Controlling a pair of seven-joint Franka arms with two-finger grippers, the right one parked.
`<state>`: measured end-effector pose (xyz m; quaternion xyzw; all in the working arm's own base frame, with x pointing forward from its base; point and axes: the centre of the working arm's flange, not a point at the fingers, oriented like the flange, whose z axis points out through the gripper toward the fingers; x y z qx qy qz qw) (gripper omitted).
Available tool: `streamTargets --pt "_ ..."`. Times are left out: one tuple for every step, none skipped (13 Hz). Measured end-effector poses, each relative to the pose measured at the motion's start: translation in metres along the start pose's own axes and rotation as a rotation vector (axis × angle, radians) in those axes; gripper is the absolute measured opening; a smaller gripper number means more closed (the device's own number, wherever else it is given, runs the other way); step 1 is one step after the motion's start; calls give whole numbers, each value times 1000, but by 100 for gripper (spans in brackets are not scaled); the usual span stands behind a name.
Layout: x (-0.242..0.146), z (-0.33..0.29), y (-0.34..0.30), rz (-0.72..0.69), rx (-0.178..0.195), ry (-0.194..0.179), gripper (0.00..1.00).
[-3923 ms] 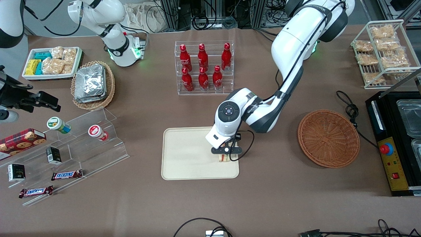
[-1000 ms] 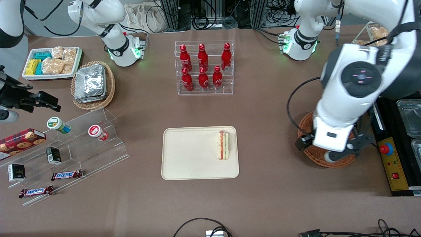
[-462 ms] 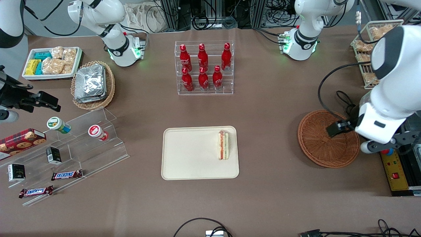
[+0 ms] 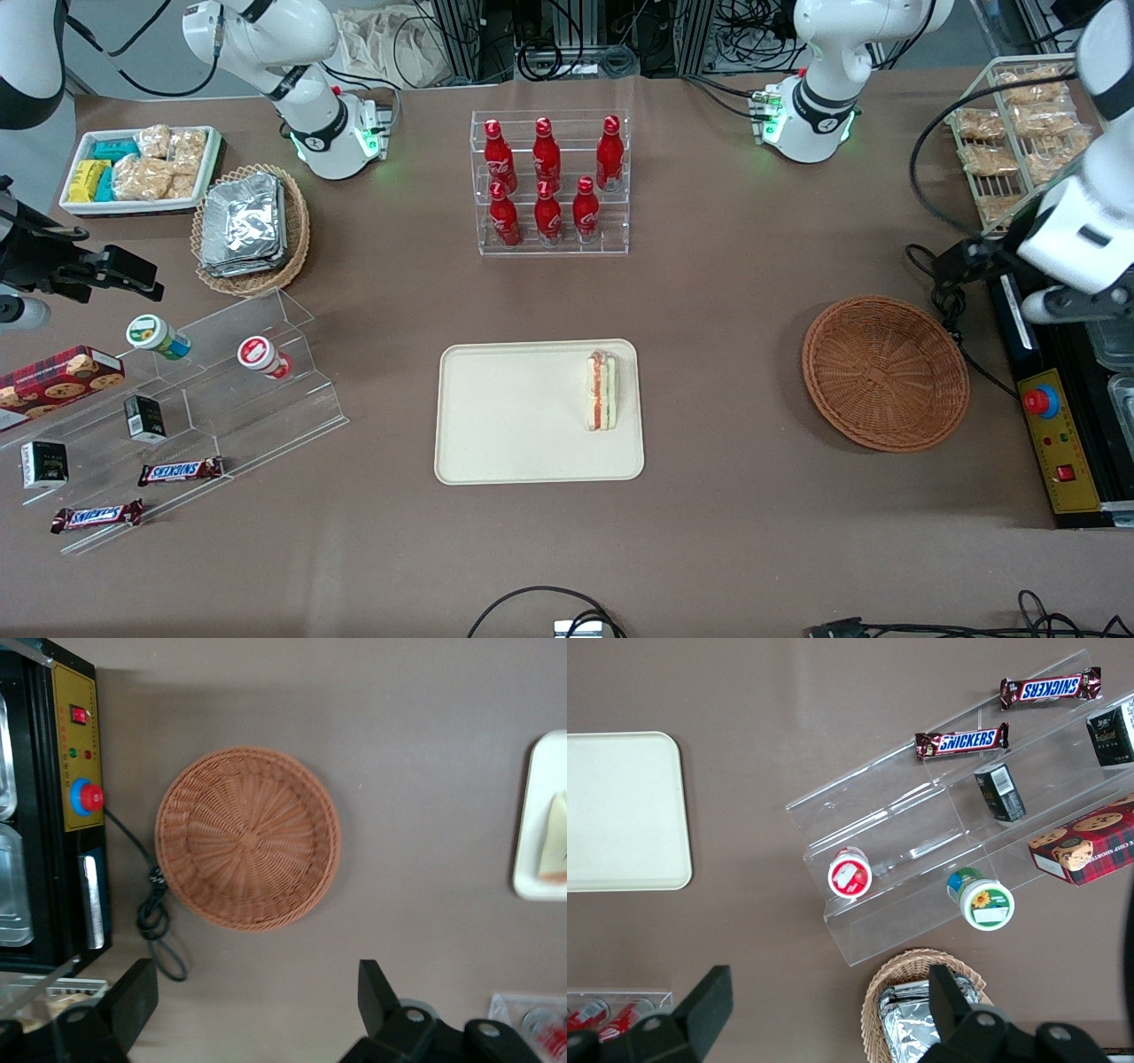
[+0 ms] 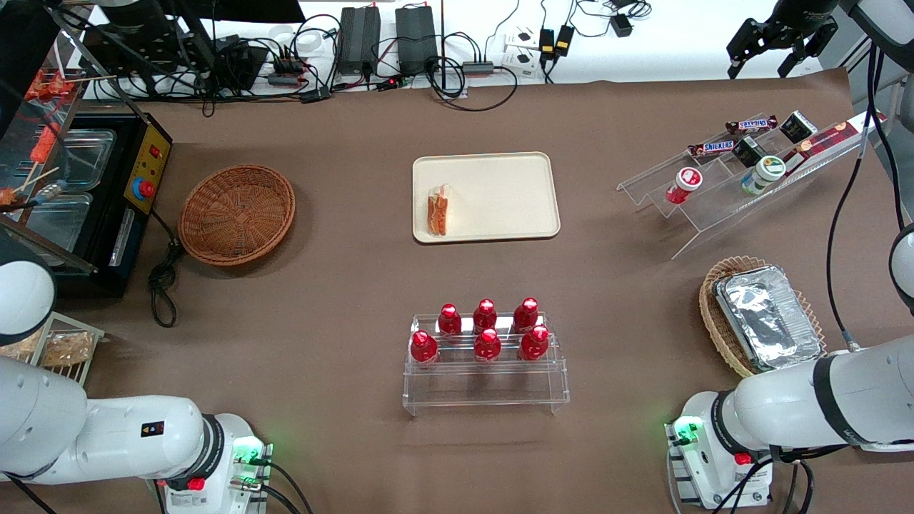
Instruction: Place sandwich from basket to tray
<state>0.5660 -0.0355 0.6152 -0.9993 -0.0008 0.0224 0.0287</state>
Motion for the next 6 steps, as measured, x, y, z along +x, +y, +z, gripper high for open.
streamTargets --pt "-7 -3 -8 23 -3 -3 100" --pt "-12 -6 -11 36 -4 -3 100" --pt "-16 -9 -10 44 -4 -2 100" --pt "-17 -11 -7 49 -8 -2 100" --pt "-17 -10 -5 51 -16 -3 100" --pt "-17 -9 -5 52 -22 -5 100"
